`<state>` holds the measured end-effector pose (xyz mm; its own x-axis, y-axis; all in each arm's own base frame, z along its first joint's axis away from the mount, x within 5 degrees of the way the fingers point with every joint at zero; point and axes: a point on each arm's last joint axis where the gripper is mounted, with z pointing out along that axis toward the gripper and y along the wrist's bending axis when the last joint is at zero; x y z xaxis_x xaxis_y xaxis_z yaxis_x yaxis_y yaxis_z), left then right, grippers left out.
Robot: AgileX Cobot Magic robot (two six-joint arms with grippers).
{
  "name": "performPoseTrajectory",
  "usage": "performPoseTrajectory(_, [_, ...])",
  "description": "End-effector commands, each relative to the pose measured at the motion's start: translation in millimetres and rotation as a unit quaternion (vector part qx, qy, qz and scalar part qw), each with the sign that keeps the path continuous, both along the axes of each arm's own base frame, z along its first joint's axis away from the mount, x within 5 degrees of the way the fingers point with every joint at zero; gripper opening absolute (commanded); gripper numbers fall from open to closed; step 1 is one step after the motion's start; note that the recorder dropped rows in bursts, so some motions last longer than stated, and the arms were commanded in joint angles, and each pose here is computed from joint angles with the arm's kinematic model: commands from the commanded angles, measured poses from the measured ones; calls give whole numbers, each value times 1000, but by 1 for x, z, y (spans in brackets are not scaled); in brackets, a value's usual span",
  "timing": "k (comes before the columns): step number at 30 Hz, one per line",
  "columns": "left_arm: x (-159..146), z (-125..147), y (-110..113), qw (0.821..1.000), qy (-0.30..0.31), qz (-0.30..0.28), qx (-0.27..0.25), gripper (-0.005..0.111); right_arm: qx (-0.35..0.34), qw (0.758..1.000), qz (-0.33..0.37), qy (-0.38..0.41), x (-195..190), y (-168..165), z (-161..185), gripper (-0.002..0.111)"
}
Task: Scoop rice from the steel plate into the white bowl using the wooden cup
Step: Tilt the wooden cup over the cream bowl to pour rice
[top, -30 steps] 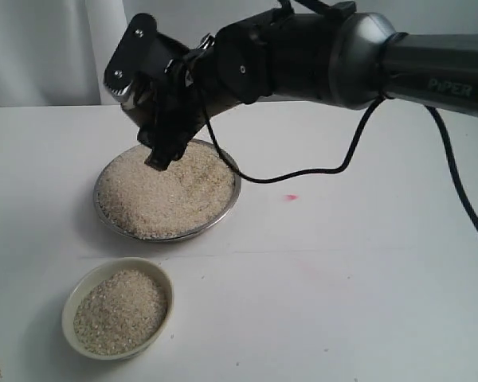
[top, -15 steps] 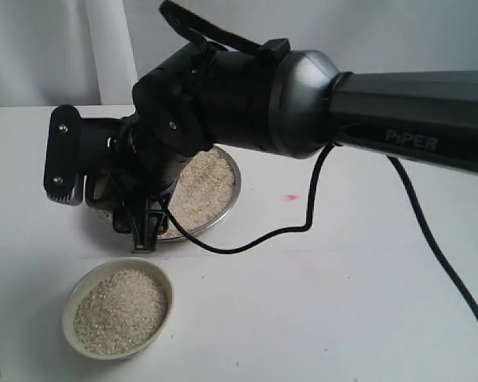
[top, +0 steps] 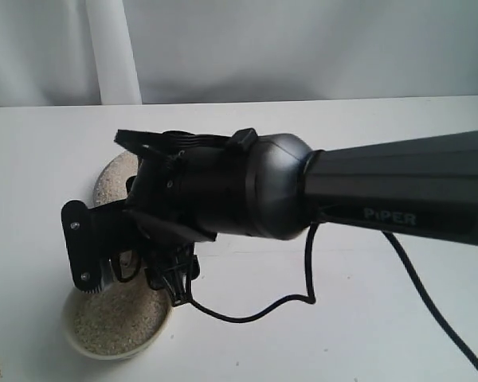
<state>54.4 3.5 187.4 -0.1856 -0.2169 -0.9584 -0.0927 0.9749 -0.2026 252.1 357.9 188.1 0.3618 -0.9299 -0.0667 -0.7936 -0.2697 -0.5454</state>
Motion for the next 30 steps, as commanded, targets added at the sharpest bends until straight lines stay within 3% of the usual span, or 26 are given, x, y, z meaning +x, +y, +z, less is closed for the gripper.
performPoseTrajectory(1, [0,0,0,1000,-2,-3,-2,0,-5,998,19,-56,-3,4,11,0])
performPoseTrajectory(9, [0,0,0,1000,-2,-3,-2,0,-53,992,60,-99,-20,14,13,0])
performPoseTrajectory(16, [0,0,0,1000,-2,-3,-2,0,-158,965,76,-194,-29,24,-13,0])
performPoseTrajectory(30, [0,0,0,1000,-2,-3,-2,0,-190,948,88,-240,-44,32,-12,0])
